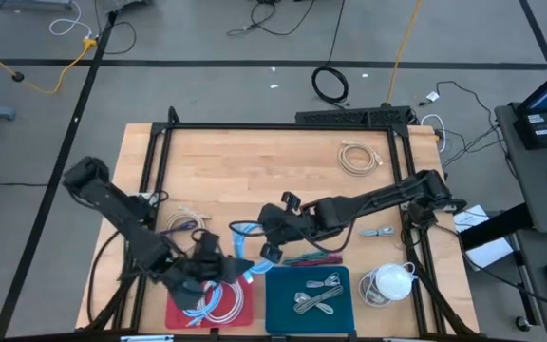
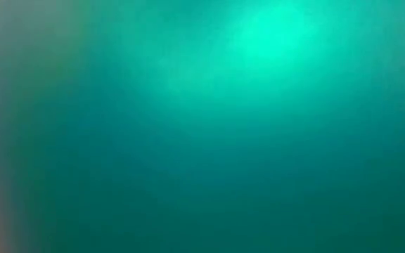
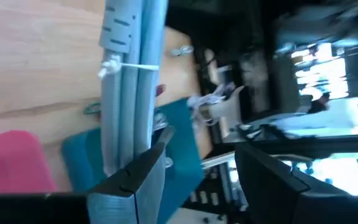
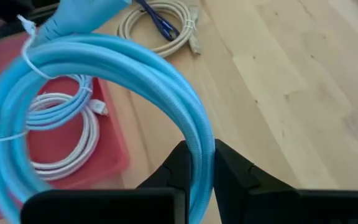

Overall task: Pick & Place USB Port
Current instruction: Put the sky blue HDMI cable into the red bin

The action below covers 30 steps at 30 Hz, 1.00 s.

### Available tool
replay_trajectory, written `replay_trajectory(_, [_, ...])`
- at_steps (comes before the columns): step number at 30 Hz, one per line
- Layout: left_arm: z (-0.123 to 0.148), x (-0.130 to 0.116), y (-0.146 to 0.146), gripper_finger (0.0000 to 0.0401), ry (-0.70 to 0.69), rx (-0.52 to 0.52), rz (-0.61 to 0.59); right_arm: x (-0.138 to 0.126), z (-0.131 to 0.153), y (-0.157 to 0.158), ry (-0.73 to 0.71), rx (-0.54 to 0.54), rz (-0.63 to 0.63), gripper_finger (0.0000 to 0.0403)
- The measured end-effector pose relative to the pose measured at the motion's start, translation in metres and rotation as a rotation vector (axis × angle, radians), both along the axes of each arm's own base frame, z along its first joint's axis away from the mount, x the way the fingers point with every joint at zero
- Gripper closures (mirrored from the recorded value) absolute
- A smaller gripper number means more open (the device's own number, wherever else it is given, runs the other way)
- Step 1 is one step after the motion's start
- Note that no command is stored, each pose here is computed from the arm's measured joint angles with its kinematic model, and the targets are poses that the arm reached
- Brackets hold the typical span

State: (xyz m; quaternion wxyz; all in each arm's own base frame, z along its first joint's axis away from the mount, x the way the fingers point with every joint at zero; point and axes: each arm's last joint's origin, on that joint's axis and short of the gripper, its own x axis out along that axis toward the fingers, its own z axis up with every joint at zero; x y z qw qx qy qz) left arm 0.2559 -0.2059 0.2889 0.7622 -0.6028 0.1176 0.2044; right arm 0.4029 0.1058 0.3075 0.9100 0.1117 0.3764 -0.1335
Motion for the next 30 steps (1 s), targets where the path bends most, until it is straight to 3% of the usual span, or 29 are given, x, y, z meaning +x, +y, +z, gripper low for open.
replay_trajectory(6, [-0.005,0.005,-0.002,0.0201,0.021,-0.008,-0.035,-0.002,-0.001,-0.001,0.025,-0.024,-0.011,0.0374])
replay_trajectory(12, [0.030,-0.011,-0.007,0.0201,-0.121,-0.011,-0.147,-0.006,-0.010,-0.005,0.084,-0.028,-0.030,0.0374])
replay_trajectory(15, [0.030,-0.027,-0.006,0.0201,-0.058,0.022,-0.166,-0.008,-0.015,-0.006,0.112,-0.023,-0.042,0.0374])
replay_trajectory(21, [0.009,-0.042,0.003,0.0201,0.139,0.070,-0.091,-0.006,-0.012,0.000,0.075,0.028,-0.026,0.0374])
replay_trajectory(30, [0.006,-0.024,0.022,0.0201,0.183,0.150,-0.057,-0.003,-0.010,0.001,0.038,0.058,-0.016,0.0374])
